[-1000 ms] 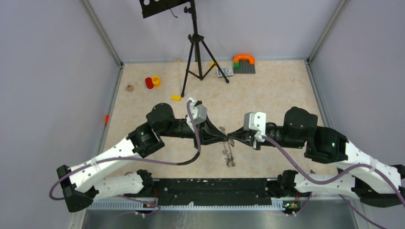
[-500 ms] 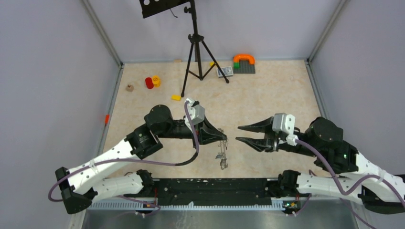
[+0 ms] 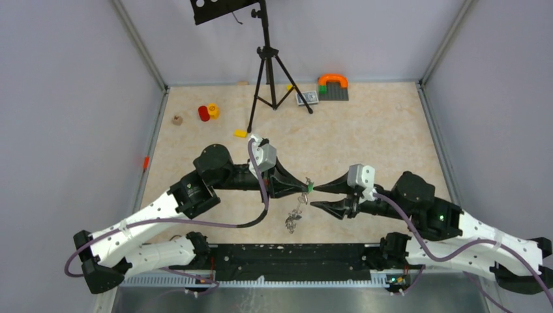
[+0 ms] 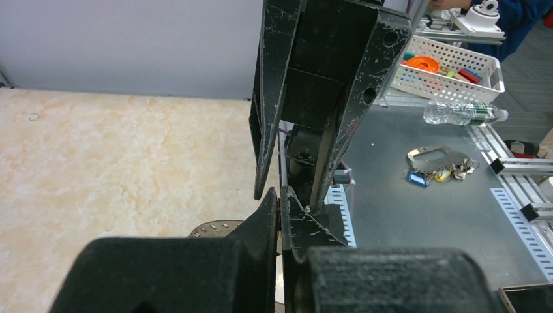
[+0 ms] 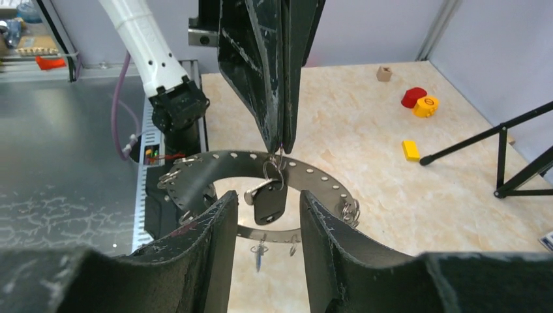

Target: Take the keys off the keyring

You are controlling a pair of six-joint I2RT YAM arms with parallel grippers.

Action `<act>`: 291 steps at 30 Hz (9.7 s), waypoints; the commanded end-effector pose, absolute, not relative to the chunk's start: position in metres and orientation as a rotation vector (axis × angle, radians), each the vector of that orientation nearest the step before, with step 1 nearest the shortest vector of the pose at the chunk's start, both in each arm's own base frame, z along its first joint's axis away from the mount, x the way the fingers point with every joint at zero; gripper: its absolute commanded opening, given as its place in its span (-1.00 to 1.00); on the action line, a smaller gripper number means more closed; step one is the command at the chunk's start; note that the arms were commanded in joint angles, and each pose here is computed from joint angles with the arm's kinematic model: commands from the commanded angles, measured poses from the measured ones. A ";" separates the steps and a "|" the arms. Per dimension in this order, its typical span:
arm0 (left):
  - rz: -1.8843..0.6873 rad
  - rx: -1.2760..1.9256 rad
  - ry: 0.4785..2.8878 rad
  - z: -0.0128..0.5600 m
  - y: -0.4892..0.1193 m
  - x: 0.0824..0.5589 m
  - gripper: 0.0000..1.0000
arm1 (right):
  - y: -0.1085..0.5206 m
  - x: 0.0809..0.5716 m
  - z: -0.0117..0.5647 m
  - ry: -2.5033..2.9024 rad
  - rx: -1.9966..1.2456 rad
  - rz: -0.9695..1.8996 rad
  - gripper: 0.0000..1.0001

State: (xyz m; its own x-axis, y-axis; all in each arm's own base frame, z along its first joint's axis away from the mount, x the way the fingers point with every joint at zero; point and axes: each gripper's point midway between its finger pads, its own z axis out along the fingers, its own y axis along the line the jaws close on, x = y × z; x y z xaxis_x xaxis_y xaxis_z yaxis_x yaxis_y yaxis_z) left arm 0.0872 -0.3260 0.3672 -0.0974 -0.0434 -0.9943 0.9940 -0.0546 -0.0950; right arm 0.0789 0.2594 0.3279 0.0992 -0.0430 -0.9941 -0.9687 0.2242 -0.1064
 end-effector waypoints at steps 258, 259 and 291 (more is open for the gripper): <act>-1.418 1.206 0.952 0.397 -0.307 0.054 -1.00 | 0.283 0.072 0.411 1.092 -0.890 1.187 -1.00; -1.411 1.198 0.955 0.398 -0.307 0.055 -1.00 | 0.282 0.073 0.410 1.096 -0.885 1.180 -1.00; -1.395 1.052 0.848 0.424 -0.291 0.056 -1.00 | 0.285 0.067 0.373 1.083 -0.848 1.266 -0.21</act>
State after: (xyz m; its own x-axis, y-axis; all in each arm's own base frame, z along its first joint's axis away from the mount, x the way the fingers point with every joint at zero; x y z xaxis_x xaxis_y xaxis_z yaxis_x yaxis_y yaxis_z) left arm 0.0653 -0.3015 0.3910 -0.0161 -0.2491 -0.9683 0.9958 -0.0913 0.0069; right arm 0.0710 0.2829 0.3691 -0.0136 0.2810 -0.9596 -0.9843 0.1649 0.0623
